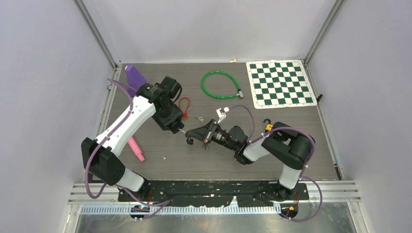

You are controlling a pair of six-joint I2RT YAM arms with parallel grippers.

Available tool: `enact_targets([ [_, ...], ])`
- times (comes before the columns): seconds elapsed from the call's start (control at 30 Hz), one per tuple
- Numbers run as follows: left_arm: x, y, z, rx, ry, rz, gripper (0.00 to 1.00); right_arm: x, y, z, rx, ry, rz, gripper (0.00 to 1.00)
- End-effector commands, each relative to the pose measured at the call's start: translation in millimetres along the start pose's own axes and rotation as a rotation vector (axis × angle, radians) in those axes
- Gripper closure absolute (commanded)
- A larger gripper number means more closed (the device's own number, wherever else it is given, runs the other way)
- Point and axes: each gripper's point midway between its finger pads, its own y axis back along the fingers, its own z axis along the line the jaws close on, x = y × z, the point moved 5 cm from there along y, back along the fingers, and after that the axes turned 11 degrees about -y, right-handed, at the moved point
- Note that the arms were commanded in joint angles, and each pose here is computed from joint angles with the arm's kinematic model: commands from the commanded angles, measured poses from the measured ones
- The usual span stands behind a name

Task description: Unlock with the key

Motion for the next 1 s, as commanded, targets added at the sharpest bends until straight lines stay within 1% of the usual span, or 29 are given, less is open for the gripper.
enact_targets([
  [0.0,2.5,17.9,5.9,0.047,-0.006,0.004,1.00,-8.5,-12.1,25.9,-0.115,0.047,-0.016,0.95],
  [0.33,7.8,22.1,4.5,0.138,0.034,0.044,1.00,-5.1,-18.5,26.6,-0.124,0.045,0.021,0.94],
  [0.47,9.0,24.3,5.6,0.155,0.063,0.041,1.00,-8.2,-18.3,22.5,-0.085,0.030,-0.007,0.95],
  [0.5,9.9,24.2,5.5,0.162,0.077,0.042,1.00,-8.2,-18.5,16.5,-0.047,0.021,-0.010,0.94],
  [0.63,19.4,22.0,0.7,0.242,0.141,0.088,1.00,-9.4,-16.9,8.0,0.036,-0.003,-0.055,0.95],
  [0.73,24.6,19.8,-3.3,0.298,0.196,0.116,1.00,-6.0,-17.3,10.8,0.046,-0.011,-0.080,0.95],
  [0.9,19.1,25.0,-6.5,0.351,0.236,0.073,1.00,4.5,-19.4,16.5,0.037,-0.032,-0.082,0.95],
  [0.97,16.8,29.3,-7.3,0.364,0.236,0.058,1.00,1.3,-20.0,13.2,0.054,-0.049,-0.123,0.95],
])
